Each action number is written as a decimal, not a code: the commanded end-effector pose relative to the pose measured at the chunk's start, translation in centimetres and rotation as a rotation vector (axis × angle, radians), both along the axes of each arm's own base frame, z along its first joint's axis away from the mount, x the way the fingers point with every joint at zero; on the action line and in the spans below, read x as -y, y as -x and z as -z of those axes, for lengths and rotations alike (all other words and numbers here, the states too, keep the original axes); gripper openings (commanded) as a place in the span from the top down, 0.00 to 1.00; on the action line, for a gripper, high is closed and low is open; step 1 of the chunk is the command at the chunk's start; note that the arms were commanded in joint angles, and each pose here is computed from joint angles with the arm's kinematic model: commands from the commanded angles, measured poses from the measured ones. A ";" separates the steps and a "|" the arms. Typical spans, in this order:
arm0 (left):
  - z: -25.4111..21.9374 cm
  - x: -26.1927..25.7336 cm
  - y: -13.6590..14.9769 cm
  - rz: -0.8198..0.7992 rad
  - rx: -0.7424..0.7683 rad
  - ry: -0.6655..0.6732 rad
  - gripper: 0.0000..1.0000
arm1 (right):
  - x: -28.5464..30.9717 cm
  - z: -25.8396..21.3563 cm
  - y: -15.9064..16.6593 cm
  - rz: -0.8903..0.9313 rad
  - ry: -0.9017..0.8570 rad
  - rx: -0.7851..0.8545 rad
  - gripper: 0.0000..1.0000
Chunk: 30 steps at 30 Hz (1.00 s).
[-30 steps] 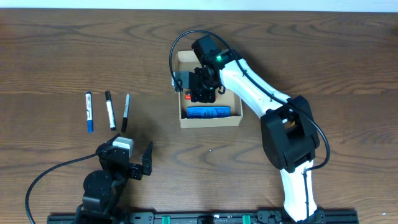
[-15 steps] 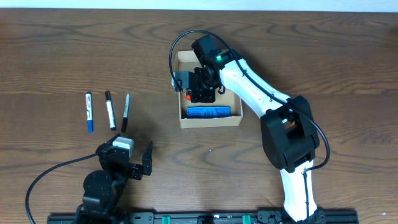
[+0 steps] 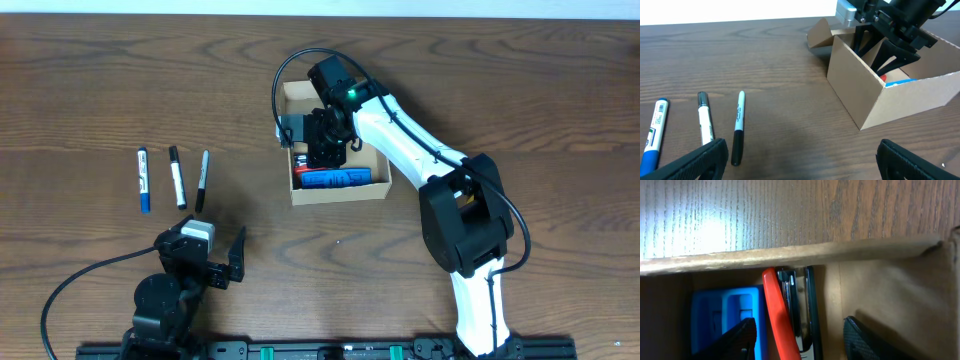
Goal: Pack container
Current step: 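Release the stapler and raise the right gripper out of the box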
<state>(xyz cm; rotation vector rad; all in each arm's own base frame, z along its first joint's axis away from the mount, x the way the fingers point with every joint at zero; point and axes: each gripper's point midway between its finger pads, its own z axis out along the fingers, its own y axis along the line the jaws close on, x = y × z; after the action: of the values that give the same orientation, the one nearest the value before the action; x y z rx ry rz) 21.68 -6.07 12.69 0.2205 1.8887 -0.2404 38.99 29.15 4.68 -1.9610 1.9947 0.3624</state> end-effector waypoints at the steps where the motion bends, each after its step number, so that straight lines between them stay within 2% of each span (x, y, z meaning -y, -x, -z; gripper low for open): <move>1: 1.0 -0.2 0.0 -0.010 -0.018 -0.005 0.04 | -0.4 -0.7 -0.2 0.028 -0.023 -0.006 0.43; 9: 1.0 -0.2 0.0 -0.010 -0.018 -0.005 0.05 | -0.1 -6.6 0.4 0.108 -0.079 0.029 0.43; 13: 1.0 -0.2 0.0 -0.010 -0.018 -0.005 0.05 | 1.0 -10.6 1.2 0.124 -0.093 0.073 0.48; 20: 1.0 -0.2 0.0 -0.010 -0.018 -0.005 0.05 | 6.2 -16.4 0.2 0.353 -0.087 0.163 0.49; 27: 1.0 -0.2 0.0 -0.010 -0.018 -0.004 0.04 | 13.4 -19.9 -0.3 0.659 -0.134 0.130 0.47; 30: 1.0 -0.2 0.0 -0.010 -0.018 -0.005 0.05 | 15.3 -20.6 0.1 0.703 -0.156 0.106 0.47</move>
<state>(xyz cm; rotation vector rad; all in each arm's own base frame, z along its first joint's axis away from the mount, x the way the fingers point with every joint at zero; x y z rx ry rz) 21.68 -6.07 12.70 0.2201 1.8884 -0.2406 39.26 15.32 23.19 -1.1966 2.3135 0.1827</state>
